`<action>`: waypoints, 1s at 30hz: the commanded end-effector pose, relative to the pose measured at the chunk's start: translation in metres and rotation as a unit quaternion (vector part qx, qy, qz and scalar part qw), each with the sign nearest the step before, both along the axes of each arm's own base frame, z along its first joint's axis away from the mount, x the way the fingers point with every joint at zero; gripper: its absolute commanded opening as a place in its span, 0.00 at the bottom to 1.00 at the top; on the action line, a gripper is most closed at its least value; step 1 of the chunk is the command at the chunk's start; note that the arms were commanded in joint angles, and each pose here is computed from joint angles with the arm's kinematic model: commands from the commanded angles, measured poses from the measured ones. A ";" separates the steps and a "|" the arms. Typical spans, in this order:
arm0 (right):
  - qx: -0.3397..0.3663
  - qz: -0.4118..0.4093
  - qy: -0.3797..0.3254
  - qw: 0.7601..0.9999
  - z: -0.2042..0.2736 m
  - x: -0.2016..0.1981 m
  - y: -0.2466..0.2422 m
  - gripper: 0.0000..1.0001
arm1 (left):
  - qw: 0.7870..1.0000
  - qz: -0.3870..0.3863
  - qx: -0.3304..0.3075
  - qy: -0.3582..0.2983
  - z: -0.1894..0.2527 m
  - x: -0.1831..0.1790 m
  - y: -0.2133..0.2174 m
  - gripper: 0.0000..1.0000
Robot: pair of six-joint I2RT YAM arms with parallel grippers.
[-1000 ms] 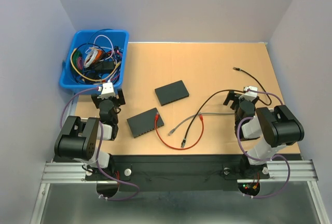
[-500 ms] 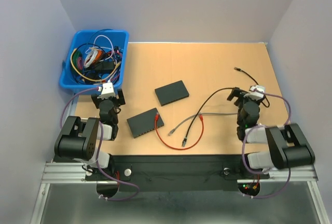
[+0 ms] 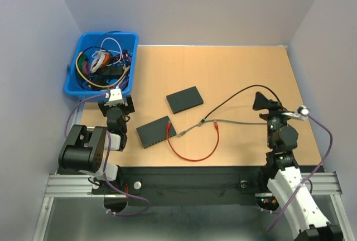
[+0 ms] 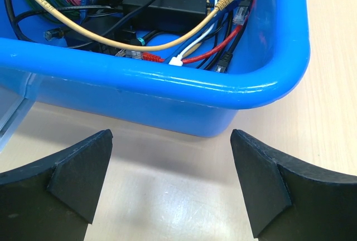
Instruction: Insert the plug into the switch port
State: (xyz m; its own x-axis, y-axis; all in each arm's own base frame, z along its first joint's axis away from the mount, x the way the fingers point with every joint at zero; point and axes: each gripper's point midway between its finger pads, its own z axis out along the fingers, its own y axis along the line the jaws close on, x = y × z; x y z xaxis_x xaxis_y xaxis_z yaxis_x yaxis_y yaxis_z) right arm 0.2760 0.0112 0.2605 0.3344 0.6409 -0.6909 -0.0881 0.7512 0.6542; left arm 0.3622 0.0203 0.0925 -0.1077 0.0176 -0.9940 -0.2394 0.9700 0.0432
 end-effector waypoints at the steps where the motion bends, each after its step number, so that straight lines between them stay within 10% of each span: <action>1: 0.003 0.111 0.182 0.977 -0.056 0.015 0.043 1.00 | 0.986 0.009 -0.015 -0.164 0.085 0.013 0.003 0.99; 7: -0.019 0.276 0.274 0.921 -0.086 0.014 0.111 1.00 | 0.986 0.009 -0.015 -0.163 0.084 0.012 0.003 0.99; 30: -0.191 0.403 0.376 0.812 -0.109 -0.045 0.285 0.82 | 0.987 0.060 -0.027 -0.144 0.112 0.021 0.013 0.99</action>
